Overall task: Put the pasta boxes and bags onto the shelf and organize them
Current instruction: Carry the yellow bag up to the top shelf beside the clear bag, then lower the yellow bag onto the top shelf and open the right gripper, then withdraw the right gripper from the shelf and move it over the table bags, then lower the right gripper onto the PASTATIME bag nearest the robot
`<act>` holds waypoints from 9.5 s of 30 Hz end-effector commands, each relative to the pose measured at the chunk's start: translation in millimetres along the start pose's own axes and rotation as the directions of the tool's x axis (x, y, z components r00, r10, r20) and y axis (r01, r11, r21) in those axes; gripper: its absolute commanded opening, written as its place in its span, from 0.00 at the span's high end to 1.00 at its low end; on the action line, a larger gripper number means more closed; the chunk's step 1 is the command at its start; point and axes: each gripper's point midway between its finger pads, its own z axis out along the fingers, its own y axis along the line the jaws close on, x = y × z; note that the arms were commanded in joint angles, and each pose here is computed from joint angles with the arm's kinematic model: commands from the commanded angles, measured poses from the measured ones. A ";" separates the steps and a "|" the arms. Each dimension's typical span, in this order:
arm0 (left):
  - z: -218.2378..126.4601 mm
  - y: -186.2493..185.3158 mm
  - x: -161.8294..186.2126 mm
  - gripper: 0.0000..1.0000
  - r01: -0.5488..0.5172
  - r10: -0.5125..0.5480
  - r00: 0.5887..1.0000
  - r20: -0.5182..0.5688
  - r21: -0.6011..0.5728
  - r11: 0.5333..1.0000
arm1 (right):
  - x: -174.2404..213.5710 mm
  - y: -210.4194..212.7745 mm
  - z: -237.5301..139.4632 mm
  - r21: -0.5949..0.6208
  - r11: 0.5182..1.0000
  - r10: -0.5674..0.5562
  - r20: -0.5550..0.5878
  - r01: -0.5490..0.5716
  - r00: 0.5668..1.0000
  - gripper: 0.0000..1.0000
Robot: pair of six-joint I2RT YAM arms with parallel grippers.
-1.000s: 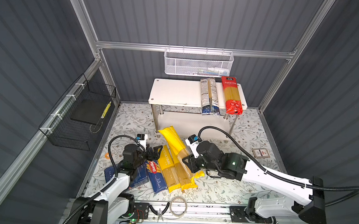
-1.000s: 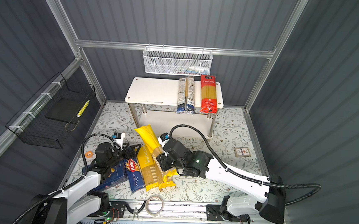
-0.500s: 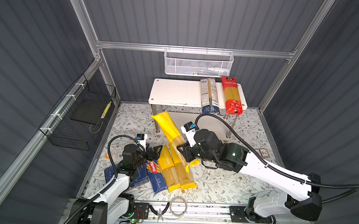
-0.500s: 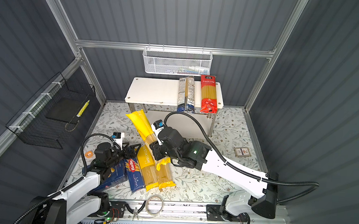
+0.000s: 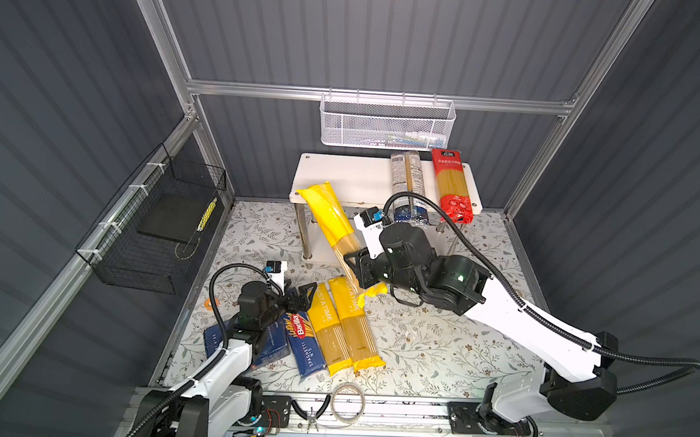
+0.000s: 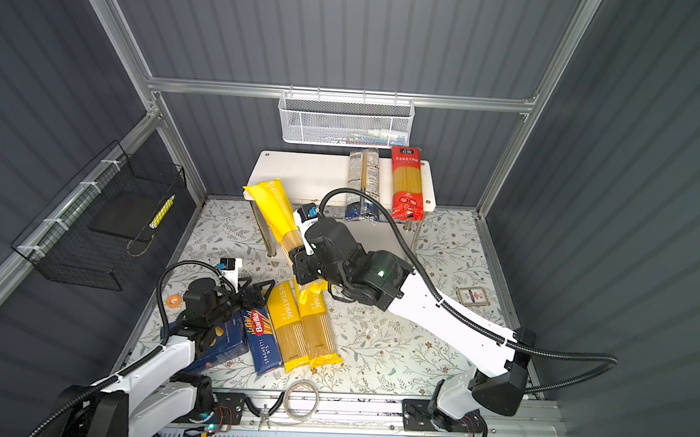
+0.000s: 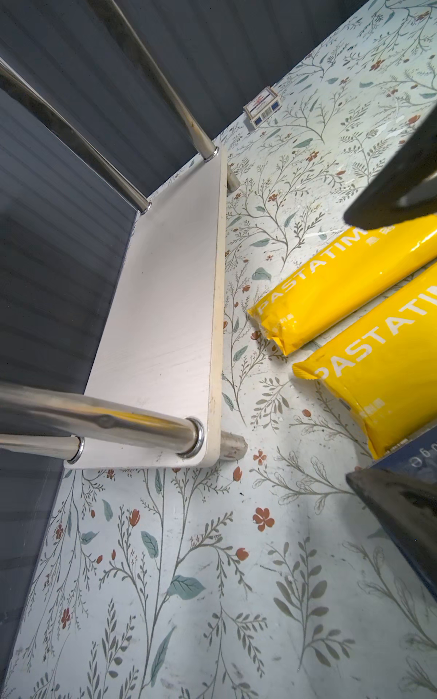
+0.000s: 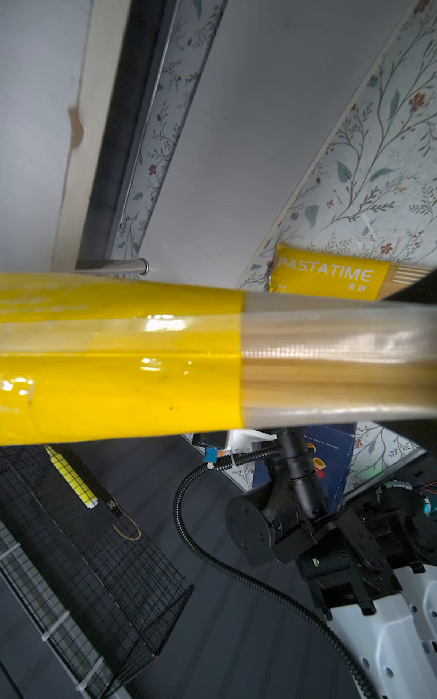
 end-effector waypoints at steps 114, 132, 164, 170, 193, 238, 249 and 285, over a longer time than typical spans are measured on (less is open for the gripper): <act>7.3 -3.3 2.6 0.00 -0.010 0.010 1.000 -0.027 0.029 1.000 | -90.6 -90.2 -22.1 0.169 0.984 0.036 0.138 -0.059 0.990 0.17; 6.7 -2.3 1.9 0.00 -0.011 0.011 1.000 -0.022 0.021 1.000 | -89.6 -100.0 -7.6 0.207 0.978 0.013 0.101 -0.034 0.995 0.16; 3.7 -4.7 -1.8 0.01 -0.013 0.013 1.000 -0.011 0.025 1.000 | -79.8 -85.1 33.4 0.094 0.995 0.020 0.001 -0.020 1.000 0.11; 2.3 -4.3 -2.2 0.00 -0.014 0.014 1.000 -0.008 0.019 1.000 | -86.4 -77.0 26.7 0.057 0.998 0.013 0.013 -0.014 1.000 0.11; -12.3 0.9 -10.9 0.00 -0.033 0.036 0.997 0.061 -0.043 0.999 | 10.7 -56.7 -53.6 -0.083 0.996 0.017 -0.104 -0.025 0.994 0.01; -24.7 9.0 -20.6 0.00 -0.115 0.124 0.990 0.061 -0.136 0.984 | 270.8 -70.2 67.2 0.177 0.983 0.124 -0.407 -0.054 0.905 0.01; -23.7 8.3 -21.5 0.00 -0.117 0.125 0.990 0.059 -0.132 0.984 | 290.8 -67.3 91.4 0.171 0.985 0.101 -0.466 -0.023 0.879 0.01; -23.3 9.6 -20.8 0.00 -0.114 0.122 0.991 0.055 -0.137 0.984 | 323.9 -94.4 97.6 0.291 0.953 0.101 -0.553 0.078 0.827 0.01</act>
